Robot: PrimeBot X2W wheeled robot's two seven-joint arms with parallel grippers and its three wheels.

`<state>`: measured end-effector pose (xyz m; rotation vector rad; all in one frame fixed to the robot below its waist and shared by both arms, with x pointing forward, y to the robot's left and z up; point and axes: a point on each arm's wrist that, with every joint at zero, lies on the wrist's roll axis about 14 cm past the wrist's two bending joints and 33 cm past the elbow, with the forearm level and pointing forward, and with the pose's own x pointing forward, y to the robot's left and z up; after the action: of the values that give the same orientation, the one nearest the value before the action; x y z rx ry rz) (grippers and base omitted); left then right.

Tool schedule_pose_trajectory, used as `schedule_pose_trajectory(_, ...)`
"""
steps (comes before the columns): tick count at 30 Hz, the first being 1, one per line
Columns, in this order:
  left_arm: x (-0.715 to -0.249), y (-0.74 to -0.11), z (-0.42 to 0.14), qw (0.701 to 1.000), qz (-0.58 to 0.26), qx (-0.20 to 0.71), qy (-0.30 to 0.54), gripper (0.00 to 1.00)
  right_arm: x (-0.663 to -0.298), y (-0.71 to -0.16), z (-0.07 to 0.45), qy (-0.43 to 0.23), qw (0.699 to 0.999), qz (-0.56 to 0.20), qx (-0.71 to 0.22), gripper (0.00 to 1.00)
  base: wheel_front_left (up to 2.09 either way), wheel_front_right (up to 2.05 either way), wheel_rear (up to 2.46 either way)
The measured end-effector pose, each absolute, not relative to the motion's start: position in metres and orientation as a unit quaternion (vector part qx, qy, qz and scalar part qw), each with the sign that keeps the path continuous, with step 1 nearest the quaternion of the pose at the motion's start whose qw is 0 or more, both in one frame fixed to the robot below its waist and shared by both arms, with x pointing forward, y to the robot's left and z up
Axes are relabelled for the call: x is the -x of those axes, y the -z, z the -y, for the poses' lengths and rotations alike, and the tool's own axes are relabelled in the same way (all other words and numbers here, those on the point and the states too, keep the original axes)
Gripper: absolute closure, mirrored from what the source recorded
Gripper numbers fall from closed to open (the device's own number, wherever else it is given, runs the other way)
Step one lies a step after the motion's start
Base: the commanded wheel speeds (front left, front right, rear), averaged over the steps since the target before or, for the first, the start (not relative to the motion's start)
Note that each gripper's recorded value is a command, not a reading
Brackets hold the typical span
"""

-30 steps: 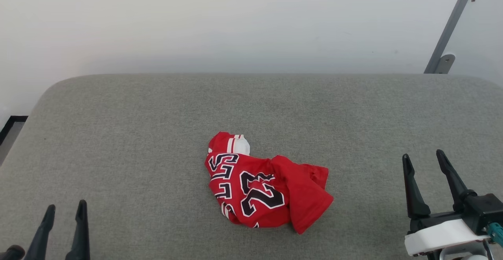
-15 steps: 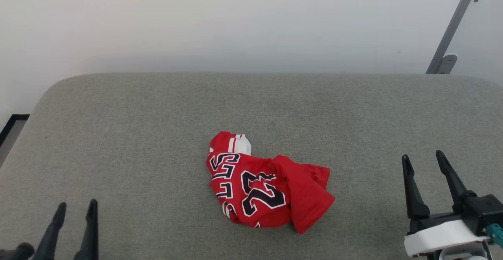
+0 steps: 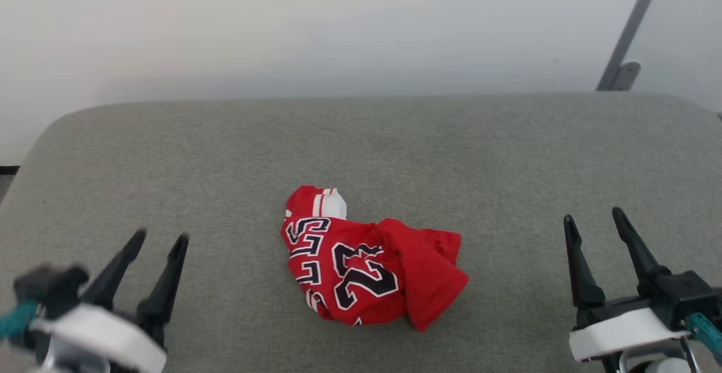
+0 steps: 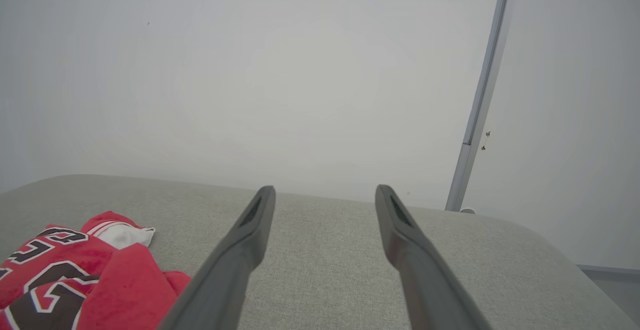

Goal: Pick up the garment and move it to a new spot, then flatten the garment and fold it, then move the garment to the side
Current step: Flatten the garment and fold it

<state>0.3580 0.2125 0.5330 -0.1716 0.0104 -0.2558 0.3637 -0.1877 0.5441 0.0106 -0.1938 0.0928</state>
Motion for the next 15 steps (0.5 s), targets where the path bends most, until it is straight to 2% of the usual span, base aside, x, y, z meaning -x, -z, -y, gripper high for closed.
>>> schedule_pose_trajectory(7,-0.398,-0.547,-0.171,0.973,-0.058,0.067,0.213,0.00,-0.365,-0.542,0.194,-0.035,0.995,0.094,-0.006,0.00,0.00,0.00,0.00)
schedule_pose_trajectory(15,-0.447,-0.529,-0.137,0.949,-0.167,0.051,0.261,0.00,-0.373,-0.538,0.204,-0.016,0.996,0.087,-0.009,0.00,0.00,0.00,0.00)
